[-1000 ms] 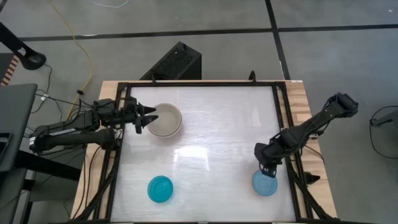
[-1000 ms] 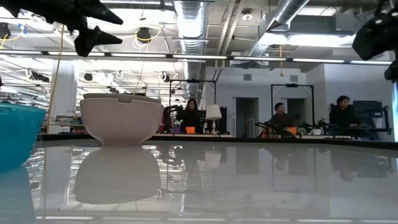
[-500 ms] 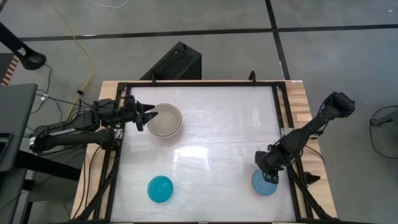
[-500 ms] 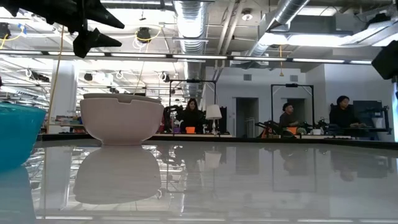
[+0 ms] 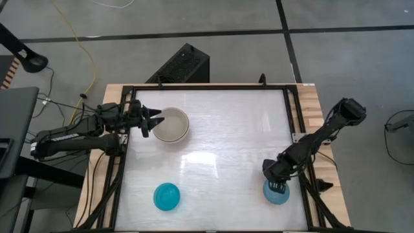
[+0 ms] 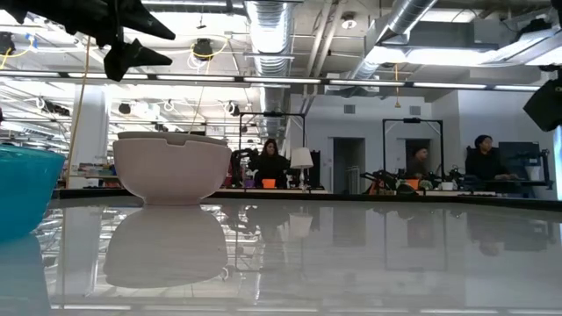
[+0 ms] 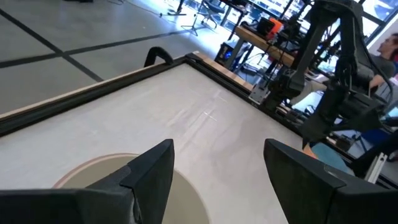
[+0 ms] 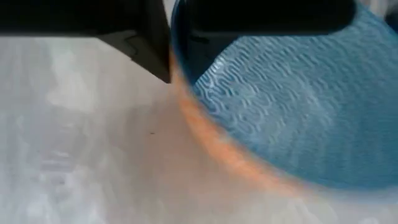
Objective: Nest bowls inside each other
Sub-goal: Stack the light blue patterned bowl on top of the gray bowl
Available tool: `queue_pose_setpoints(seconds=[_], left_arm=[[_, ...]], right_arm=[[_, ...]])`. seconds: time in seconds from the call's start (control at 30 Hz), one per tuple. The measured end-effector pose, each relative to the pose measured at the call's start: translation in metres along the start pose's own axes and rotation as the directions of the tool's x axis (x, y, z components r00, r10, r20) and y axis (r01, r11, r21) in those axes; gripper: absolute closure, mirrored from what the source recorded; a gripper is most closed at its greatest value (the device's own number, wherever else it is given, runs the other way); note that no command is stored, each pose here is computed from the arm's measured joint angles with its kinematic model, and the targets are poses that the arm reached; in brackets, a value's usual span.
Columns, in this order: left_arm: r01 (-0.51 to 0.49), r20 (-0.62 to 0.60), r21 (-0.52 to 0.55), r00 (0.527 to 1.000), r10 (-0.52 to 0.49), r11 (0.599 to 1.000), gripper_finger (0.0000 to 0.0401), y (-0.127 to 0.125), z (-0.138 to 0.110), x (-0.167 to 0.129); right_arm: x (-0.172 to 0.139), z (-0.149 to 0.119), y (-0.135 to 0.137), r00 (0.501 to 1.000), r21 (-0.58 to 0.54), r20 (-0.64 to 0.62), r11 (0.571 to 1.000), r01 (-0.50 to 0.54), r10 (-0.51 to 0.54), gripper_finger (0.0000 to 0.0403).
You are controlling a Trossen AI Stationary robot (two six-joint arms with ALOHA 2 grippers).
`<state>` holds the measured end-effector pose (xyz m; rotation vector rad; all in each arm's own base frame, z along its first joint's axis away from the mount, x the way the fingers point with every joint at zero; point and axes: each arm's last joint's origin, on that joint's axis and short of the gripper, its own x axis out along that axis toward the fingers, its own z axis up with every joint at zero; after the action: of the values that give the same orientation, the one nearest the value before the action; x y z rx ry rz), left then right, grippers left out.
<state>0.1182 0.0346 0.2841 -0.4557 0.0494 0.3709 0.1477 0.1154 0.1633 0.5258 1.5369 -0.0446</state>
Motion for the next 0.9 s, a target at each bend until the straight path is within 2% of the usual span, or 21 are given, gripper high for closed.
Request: queue_pose_setpoints(seconds=[0.03, 0.3, 0.53, 0.77, 0.9], left_arm=[[0.004, -0.005, 0.003, 1.000, -0.004, 1.000, 0.0163, 0.000, 0.000, 0.000], [0.042, -0.037, 0.018, 0.998, -0.042, 0.999, 0.0163, -0.001, -0.002, 0.000], [0.066, -0.052, 0.034, 0.997, -0.064, 0.997, 0.0163, -0.001, -0.003, 0.000], [0.076, -0.058, 0.036, 0.996, -0.074, 0.996, 0.0163, -0.002, -0.003, 0.000], [0.075, -0.066, 0.052, 0.995, -0.071, 0.996, 0.0163, -0.001, -0.004, 0.000]], right_arm=[[0.000, 0.000, 0.000, 1.000, 0.010, -0.003, 1.000, -0.005, 0.005, 0.0362], [-0.017, 0.006, -0.003, 0.997, 0.137, 0.049, 0.988, -0.073, 0.067, 0.0360], [-0.046, 0.024, -0.006, 0.977, 0.211, 0.159, 0.962, -0.174, 0.142, 0.0360], [-0.082, 0.059, -0.010, 0.932, 0.245, 0.310, 0.932, -0.268, 0.187, 0.0359], [-0.106, 0.089, -0.016, 0.896, 0.230, 0.415, 0.935, -0.270, 0.156, 0.0359]])
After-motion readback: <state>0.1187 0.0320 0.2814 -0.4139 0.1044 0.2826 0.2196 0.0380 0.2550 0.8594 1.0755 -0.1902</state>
